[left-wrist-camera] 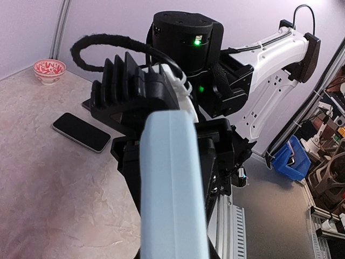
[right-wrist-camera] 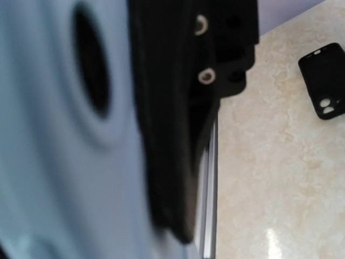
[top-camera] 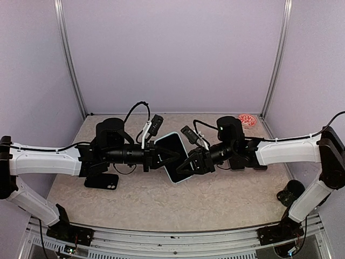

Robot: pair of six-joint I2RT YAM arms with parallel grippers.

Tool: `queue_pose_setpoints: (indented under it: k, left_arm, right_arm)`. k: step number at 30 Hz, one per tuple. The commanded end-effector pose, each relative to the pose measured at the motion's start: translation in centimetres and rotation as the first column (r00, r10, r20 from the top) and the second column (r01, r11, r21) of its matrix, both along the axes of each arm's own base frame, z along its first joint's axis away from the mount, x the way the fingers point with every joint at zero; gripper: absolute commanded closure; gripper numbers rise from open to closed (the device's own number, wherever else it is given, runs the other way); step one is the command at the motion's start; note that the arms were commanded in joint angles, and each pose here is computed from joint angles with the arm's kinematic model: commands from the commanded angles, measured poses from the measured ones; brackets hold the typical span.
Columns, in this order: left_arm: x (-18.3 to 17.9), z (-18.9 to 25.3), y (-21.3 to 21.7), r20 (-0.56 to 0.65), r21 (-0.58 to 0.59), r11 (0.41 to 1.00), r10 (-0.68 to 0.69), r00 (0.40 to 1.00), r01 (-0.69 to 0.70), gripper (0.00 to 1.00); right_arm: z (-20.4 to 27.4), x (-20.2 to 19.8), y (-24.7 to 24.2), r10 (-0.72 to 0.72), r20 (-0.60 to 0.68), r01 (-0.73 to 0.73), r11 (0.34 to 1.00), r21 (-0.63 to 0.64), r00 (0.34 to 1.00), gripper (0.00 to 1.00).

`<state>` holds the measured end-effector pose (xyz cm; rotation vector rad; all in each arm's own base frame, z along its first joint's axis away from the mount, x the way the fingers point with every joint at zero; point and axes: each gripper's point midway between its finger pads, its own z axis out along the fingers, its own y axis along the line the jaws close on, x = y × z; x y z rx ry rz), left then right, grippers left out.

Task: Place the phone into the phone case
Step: Pass from the left arm to the right, then place the phone with the phone case at the center of the board.

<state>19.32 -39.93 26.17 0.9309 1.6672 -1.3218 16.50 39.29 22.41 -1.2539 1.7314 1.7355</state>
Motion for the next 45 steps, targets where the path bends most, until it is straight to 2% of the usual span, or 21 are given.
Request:
queue_pose_setpoints:
  k: [1,5,8,11,17,22,25,29,37,45]
  left_arm:
    - [0.0,3.1,-0.1,0.074,-0.085,0.996,0.001,0.997,0.005,1.0]
    - [0.4,3.1,0.3,0.058,-0.096,0.995,0.013,0.998,-0.007,1.0]
    - [0.7,3.0,0.6,0.043,-0.105,0.994,0.014,0.999,-0.01,0.94]
    - [0.8,2.7,0.6,0.03,-0.107,0.994,0.01,0.999,-0.007,0.81]
    - [1.1,2.4,0.7,0.013,-0.113,0.994,0.014,1.0,-0.012,0.38]
    - [1.7,2.1,1.4,-0.006,-0.119,0.991,0.053,0.999,-0.053,0.18]
    - [2.3,2.0,2.4,-0.022,-0.13,0.987,0.096,0.995,-0.098,0.1]
    - [3.1,2.3,4.1,-0.03,-0.155,0.974,0.161,0.986,-0.164,0.01]
    - [4.8,1.7,7.3,-0.068,-0.17,0.935,0.304,0.95,-0.312,0.01]
    - [5.8,1.2,9.1,-0.1,-0.165,0.908,0.374,0.922,-0.386,0.01]
  right_arm:
    - [2.4,-0.3,0.2,0.013,0.035,-0.015,0.998,0.058,0.999,0.84]
    - [2.2,-0.6,0.0,0.029,0.036,-0.031,0.998,0.063,0.999,0.96]
    - [2.3,-0.9,-0.1,0.037,0.041,-0.04,0.997,0.07,0.998,1.0]
    - [2.6,-1.1,-0.2,0.046,0.05,-0.05,0.995,0.081,0.998,1.0]
    - [3.5,-1.0,-0.3,0.033,0.07,-0.04,0.994,0.098,0.997,1.0]
    - [4.2,-0.6,-0.3,0.01,0.092,-0.019,0.994,0.103,0.996,1.0]
    - [4.4,0.0,-0.2,-0.018,0.097,0.009,0.995,0.1,0.995,1.0]
    - [4.2,1.2,0.0,-0.06,0.089,0.053,0.995,0.081,0.994,1.0]
    - [3.6,5.0,0.7,-0.187,0.08,0.185,0.982,0.034,0.979,1.0]
    - [2.8,9.3,1.9,-0.283,0.06,0.284,0.959,-0.018,0.957,1.0]
